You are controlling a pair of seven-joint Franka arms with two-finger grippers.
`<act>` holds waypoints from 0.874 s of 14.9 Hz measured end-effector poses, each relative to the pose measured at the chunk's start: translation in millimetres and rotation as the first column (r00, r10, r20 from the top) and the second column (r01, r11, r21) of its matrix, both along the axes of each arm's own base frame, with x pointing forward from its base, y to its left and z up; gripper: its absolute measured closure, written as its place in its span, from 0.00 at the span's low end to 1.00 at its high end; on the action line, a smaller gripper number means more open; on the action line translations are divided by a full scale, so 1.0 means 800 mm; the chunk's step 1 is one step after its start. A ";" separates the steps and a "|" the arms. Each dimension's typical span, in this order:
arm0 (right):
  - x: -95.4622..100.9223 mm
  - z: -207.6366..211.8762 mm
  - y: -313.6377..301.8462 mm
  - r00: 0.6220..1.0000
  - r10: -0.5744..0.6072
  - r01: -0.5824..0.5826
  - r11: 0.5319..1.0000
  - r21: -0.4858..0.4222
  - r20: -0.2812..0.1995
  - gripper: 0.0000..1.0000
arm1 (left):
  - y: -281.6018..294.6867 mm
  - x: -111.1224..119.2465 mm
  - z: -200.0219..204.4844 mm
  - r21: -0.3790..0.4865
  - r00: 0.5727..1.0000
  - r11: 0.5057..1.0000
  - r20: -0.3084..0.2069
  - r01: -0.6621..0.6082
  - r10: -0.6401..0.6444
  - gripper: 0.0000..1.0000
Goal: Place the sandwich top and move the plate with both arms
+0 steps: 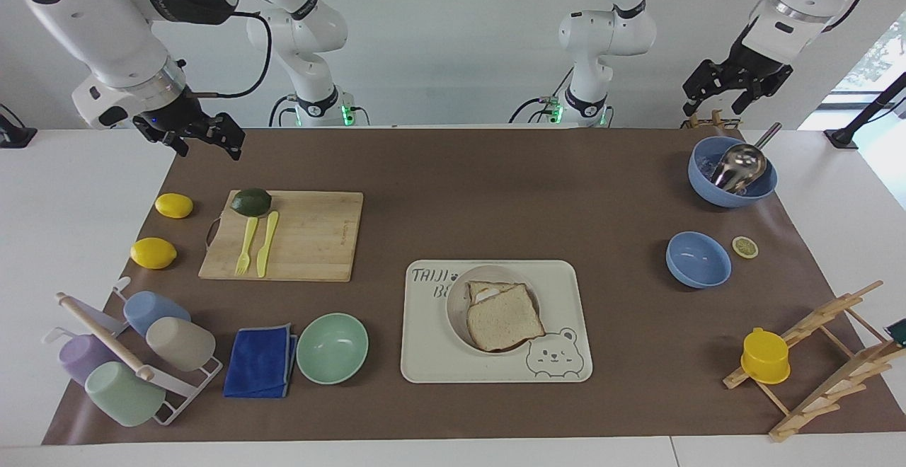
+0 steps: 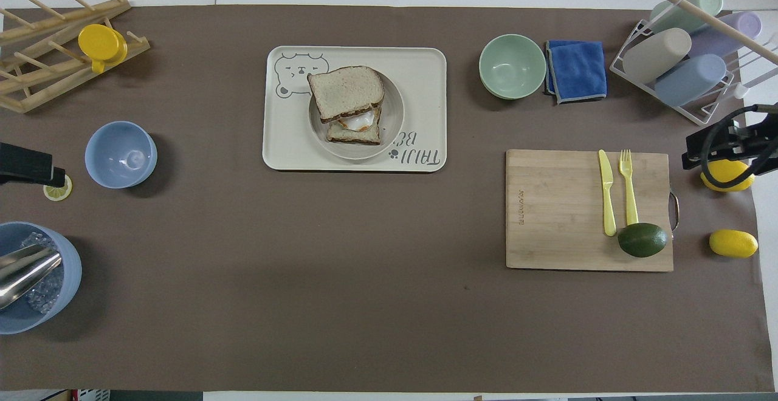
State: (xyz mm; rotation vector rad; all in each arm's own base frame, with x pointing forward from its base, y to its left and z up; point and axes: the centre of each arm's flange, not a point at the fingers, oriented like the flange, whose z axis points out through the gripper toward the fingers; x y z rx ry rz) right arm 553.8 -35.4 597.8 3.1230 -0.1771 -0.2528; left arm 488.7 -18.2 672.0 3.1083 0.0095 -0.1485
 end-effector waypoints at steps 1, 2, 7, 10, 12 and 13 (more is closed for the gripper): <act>0.000 0.000 0.000 1.000 0.000 0.000 1.000 0.000 0.000 0.00 | 0.002 -0.007 0.003 0.006 1.000 1.000 -0.014 -0.005 0.005 0.00; 0.000 0.000 0.000 1.000 0.000 0.000 1.000 0.000 0.000 0.00 | 0.002 -0.012 0.007 0.009 1.000 1.000 -0.022 -0.007 0.007 0.00; 0.000 0.000 0.000 1.000 0.000 0.000 1.000 0.000 0.000 0.00 | -0.014 -0.013 0.033 0.027 1.000 1.000 -0.007 0.002 -0.002 0.00; 0.000 0.000 0.000 1.000 0.000 0.000 1.000 0.000 0.000 0.00 | -0.019 0.007 0.022 0.023 0.999 1.000 -0.038 0.008 -0.008 0.00; 0.000 0.000 0.000 1.000 0.000 0.000 1.000 0.000 0.000 0.00 | -0.023 0.017 0.012 0.024 0.999 1.000 -0.053 0.010 -0.009 0.00; 0.000 0.000 0.000 1.000 0.000 0.000 1.000 0.000 0.000 0.00 | -0.023 0.017 0.011 0.024 0.999 1.000 -0.052 0.009 -0.007 0.00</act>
